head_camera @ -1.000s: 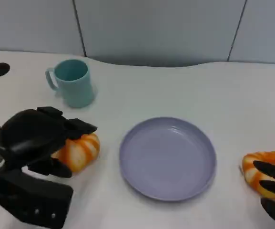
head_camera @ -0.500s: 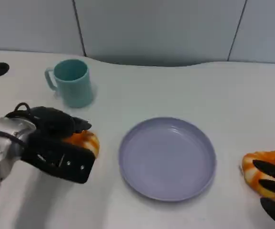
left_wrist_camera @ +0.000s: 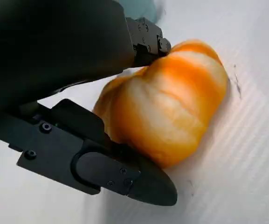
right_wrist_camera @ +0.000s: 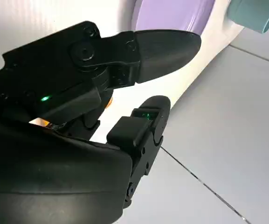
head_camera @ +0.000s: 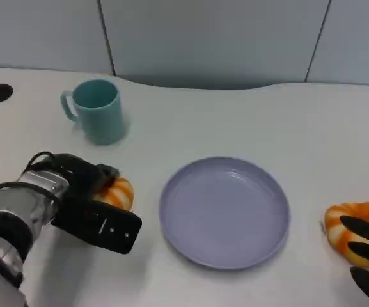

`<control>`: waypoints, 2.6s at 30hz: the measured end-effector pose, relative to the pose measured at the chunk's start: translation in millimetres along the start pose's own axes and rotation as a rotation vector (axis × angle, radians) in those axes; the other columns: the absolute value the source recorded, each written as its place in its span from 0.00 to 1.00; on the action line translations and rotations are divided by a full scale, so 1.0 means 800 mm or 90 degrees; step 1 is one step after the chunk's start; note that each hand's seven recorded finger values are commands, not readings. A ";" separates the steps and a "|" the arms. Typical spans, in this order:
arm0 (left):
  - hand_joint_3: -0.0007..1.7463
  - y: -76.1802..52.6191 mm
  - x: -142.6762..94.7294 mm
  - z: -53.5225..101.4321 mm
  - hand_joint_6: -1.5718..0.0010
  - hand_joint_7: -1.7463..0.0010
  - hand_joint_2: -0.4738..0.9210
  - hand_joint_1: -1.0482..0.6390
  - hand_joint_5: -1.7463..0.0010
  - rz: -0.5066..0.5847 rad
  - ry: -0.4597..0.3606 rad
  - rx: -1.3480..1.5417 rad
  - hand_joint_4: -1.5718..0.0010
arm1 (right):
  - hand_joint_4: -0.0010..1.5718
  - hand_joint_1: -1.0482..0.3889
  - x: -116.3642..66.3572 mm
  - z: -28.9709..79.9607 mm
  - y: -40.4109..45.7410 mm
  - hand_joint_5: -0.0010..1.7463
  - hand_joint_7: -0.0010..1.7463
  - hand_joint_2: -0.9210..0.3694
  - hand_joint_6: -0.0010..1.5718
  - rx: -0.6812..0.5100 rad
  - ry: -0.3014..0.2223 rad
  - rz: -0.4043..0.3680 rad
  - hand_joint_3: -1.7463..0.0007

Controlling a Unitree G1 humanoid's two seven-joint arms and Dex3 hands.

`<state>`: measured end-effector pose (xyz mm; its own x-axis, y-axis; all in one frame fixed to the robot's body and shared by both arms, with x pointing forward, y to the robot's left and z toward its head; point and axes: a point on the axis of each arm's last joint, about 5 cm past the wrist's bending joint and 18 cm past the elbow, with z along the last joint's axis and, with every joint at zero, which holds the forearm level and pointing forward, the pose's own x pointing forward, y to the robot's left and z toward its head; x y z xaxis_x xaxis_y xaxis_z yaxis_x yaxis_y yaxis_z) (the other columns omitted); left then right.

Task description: Grasp the bread from the table and place it into the plate.

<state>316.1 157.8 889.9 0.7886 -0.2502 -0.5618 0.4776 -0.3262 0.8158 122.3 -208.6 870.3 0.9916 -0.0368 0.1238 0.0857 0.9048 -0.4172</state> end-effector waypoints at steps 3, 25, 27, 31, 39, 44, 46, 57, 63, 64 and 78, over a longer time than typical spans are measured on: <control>0.10 0.000 0.001 0.002 0.99 1.00 1.00 0.15 0.98 0.005 0.008 0.011 0.95 | 0.61 0.46 0.000 0.000 0.000 0.01 0.00 0.00 0.50 -0.003 -0.001 0.001 0.80; 0.16 -0.004 0.003 0.006 0.62 0.39 1.00 0.43 0.15 0.172 0.009 -0.116 0.63 | 0.62 0.46 0.001 0.002 -0.001 0.02 0.00 0.00 0.50 -0.005 -0.005 -0.004 0.80; 0.16 -0.004 0.003 0.005 0.66 0.23 1.00 0.43 0.04 0.174 0.004 -0.141 0.65 | 0.62 0.46 0.001 0.002 -0.001 0.02 0.00 0.00 0.50 -0.005 -0.006 -0.004 0.80; 0.16 -0.002 0.002 0.004 0.67 0.19 1.00 0.43 0.01 0.187 -0.003 -0.199 0.66 | 0.62 0.46 0.001 0.002 -0.001 0.02 0.00 0.00 0.50 -0.005 -0.007 -0.005 0.80; 0.05 0.017 -0.008 -0.010 0.64 0.00 0.98 0.47 0.00 0.276 -0.104 -0.453 0.51 | 0.61 0.47 0.002 0.003 0.000 0.01 0.00 0.00 0.50 -0.007 -0.005 -0.008 0.80; 0.05 0.035 -0.017 -0.017 0.67 0.00 0.98 0.51 0.00 0.341 -0.191 -0.484 0.53 | 0.63 0.47 0.002 0.003 0.000 0.02 0.00 0.00 0.50 -0.006 -0.006 -0.008 0.80; 0.05 0.041 -0.020 -0.016 0.68 0.00 0.99 0.50 0.00 0.360 -0.228 -0.473 0.54 | 0.63 0.47 0.002 0.003 0.000 0.02 0.00 0.00 0.50 -0.006 -0.007 -0.007 0.80; 0.05 0.077 -0.018 0.028 0.66 0.00 1.00 0.50 0.00 0.332 -0.413 -0.354 0.50 | 0.62 0.47 0.002 0.002 0.001 0.02 0.00 0.00 0.50 -0.006 -0.004 -0.006 0.80; 0.08 0.108 -0.019 0.063 0.63 0.00 0.98 0.54 0.00 0.332 -0.507 -0.245 0.47 | 0.61 0.47 0.001 0.002 0.002 0.01 0.00 0.00 0.49 -0.009 -0.004 -0.003 0.80; 0.08 0.111 -0.019 0.070 0.62 0.00 0.97 0.54 0.00 0.325 -0.517 -0.223 0.47 | 0.61 0.47 0.001 0.002 0.002 0.01 0.00 0.00 0.49 -0.009 -0.006 -0.003 0.79; 0.03 0.122 -0.012 0.108 0.68 0.14 0.92 0.43 0.05 0.261 -0.512 0.017 0.59 | 0.62 0.47 0.001 0.003 0.005 0.02 0.00 0.00 0.50 -0.005 -0.019 -0.002 0.80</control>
<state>321.9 49.7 963.2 0.3808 -0.9102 -0.1630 0.2014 -0.0904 0.9753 123.3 -204.1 870.6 0.9880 -0.0270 0.1523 0.0900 0.9014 -0.4235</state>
